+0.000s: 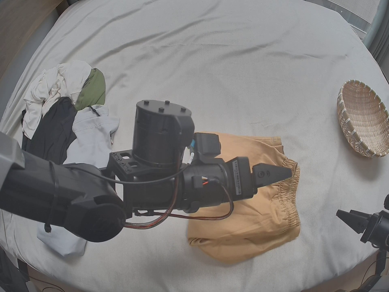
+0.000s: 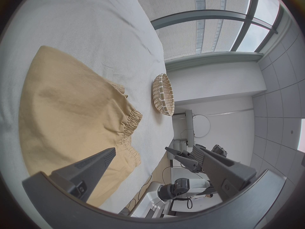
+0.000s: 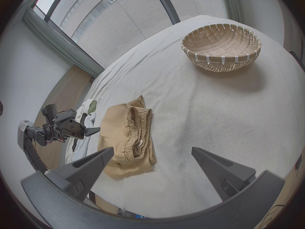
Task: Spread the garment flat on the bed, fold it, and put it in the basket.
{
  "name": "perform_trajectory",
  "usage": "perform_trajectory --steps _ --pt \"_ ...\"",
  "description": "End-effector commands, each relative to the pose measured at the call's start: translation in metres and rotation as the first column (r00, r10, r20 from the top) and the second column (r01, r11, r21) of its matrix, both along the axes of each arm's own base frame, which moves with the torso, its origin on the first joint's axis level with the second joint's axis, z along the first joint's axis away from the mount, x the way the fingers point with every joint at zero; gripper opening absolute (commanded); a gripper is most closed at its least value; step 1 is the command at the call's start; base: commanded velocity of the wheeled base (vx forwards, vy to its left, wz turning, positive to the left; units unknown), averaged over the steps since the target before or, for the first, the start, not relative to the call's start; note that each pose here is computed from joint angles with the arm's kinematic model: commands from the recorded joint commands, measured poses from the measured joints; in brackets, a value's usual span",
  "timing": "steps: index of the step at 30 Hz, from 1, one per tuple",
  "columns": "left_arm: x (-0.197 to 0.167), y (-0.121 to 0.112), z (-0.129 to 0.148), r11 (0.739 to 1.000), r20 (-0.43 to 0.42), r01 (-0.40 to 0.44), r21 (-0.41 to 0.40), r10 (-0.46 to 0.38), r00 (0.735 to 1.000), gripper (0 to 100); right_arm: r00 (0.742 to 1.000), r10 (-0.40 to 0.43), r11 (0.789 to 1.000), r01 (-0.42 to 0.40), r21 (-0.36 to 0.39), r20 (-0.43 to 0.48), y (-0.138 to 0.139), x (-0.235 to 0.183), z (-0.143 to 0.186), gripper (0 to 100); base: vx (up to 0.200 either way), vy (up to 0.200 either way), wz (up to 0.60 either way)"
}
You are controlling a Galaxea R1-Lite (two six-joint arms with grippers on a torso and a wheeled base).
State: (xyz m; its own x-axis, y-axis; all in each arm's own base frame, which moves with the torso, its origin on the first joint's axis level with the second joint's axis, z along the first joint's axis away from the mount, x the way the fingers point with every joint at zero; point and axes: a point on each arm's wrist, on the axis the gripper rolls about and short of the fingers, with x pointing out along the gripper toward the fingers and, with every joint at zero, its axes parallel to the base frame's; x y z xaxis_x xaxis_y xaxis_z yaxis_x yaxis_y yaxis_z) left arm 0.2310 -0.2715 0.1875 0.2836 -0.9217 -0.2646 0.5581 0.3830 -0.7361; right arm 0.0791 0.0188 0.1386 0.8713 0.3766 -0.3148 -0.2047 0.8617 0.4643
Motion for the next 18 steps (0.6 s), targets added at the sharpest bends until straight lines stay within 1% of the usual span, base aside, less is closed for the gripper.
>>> perform_trajectory --steps 1,4,7,9,11,12,14,16,17,18 --pt "-0.009 0.021 0.011 1.000 0.011 -0.024 -0.011 0.024 1.000 100 0.999 0.034 0.999 -0.033 0.023 -0.038 0.002 0.005 -0.002 100 0.000 0.000 0.00" --pt "-0.017 0.043 0.017 0.998 0.017 -0.056 -0.015 0.056 0.998 100 0.995 0.048 0.996 -0.042 0.077 -0.086 0.004 0.011 -0.002 100 0.000 0.000 0.00" --pt "-0.023 0.059 0.018 0.996 0.021 -0.090 -0.011 0.090 0.996 100 0.991 0.073 0.993 -0.061 0.103 -0.117 0.006 0.019 -0.003 100 0.000 0.000 0.00" --pt "-0.027 0.075 0.018 0.990 0.027 -0.142 -0.005 0.142 0.990 100 0.986 0.079 0.992 -0.064 0.107 -0.149 0.008 0.028 -0.006 100 0.000 0.000 0.00" --pt "-0.031 0.089 0.018 0.983 0.032 -0.183 -0.004 0.183 0.983 100 0.983 0.079 0.993 -0.063 0.104 -0.163 0.010 0.036 -0.008 100 0.000 0.000 0.00" --pt "-0.035 0.100 0.019 0.977 0.041 -0.214 -0.008 0.214 0.976 100 0.982 0.083 0.992 -0.066 0.104 -0.169 0.011 0.041 -0.010 100 0.000 0.000 0.00" --pt "-0.041 0.113 0.023 0.971 0.051 -0.239 -0.021 0.240 0.969 100 0.978 0.089 0.992 -0.071 0.100 -0.189 0.014 0.049 -0.013 100 0.000 0.000 0.00" --pt "-0.045 0.120 0.023 0.968 0.055 -0.250 -0.026 0.251 0.967 100 0.976 0.093 0.992 -0.075 0.099 -0.197 0.015 0.054 -0.013 100 0.000 0.000 0.00" --pt "-0.054 0.134 0.022 0.961 0.058 -0.276 -0.030 0.277 0.959 100 0.972 0.093 0.992 -0.073 0.099 -0.217 0.018 0.065 -0.014 100 0.000 0.000 0.00" --pt "-0.055 0.135 0.022 0.960 0.059 -0.277 -0.031 0.279 0.959 100 0.971 0.093 0.992 -0.073 0.099 -0.220 0.018 0.065 -0.015 100 0.000 0.000 0.00"
